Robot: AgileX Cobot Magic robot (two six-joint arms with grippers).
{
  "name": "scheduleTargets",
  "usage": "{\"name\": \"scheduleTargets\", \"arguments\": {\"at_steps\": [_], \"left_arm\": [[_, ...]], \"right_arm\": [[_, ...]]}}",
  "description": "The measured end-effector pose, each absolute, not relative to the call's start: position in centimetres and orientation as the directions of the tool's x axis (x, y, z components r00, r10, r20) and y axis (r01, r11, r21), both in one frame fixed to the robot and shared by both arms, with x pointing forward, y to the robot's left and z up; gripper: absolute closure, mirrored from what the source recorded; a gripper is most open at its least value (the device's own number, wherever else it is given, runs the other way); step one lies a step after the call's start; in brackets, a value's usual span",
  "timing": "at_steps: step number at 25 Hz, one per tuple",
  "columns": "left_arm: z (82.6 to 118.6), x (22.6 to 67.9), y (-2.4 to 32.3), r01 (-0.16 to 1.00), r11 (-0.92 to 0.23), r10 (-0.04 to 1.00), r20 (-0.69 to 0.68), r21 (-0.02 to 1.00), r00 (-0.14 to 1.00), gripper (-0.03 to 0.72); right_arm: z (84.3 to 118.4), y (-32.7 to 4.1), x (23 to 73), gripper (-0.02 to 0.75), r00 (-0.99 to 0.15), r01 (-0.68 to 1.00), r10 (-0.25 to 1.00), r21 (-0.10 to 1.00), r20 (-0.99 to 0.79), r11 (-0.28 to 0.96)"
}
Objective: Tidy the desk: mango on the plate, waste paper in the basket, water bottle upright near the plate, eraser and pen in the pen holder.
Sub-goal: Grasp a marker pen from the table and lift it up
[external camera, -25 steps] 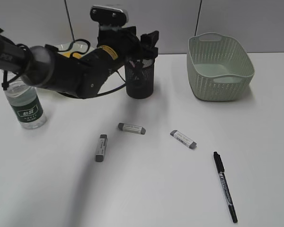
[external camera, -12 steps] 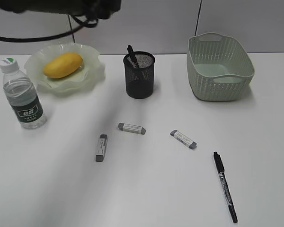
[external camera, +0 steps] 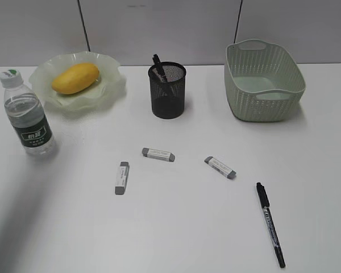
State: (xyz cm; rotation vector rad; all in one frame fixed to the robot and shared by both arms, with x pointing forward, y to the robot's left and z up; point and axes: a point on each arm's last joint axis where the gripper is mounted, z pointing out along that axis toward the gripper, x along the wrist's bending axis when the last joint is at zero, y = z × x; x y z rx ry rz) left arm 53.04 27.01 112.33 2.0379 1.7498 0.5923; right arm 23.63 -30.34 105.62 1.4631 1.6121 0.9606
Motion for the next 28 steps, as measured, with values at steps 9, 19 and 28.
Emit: {"name": "scheduleTargets", "arguments": {"at_steps": [9,19,28], "left_arm": [[113.0,40.2,29.8,0.782,-0.088,0.996,0.072,0.617,0.056,0.147],[107.8,29.5,29.3,0.753,-0.025,0.995,-0.056,0.658,0.082,0.168],[106.3,24.1,29.4,0.571,-0.008,0.993,-0.061,0.821,0.102,0.207]], "right_arm": [[109.7,-29.2,29.8,0.201,-0.078,0.645,0.996,0.764,0.046,0.015],[112.8,-27.2,39.5,0.216,-0.083,0.856,0.987,0.516,0.137,0.000],[109.4,-25.7,45.1,0.216,-0.088,0.951,0.985,0.307,0.149,0.039]]}}
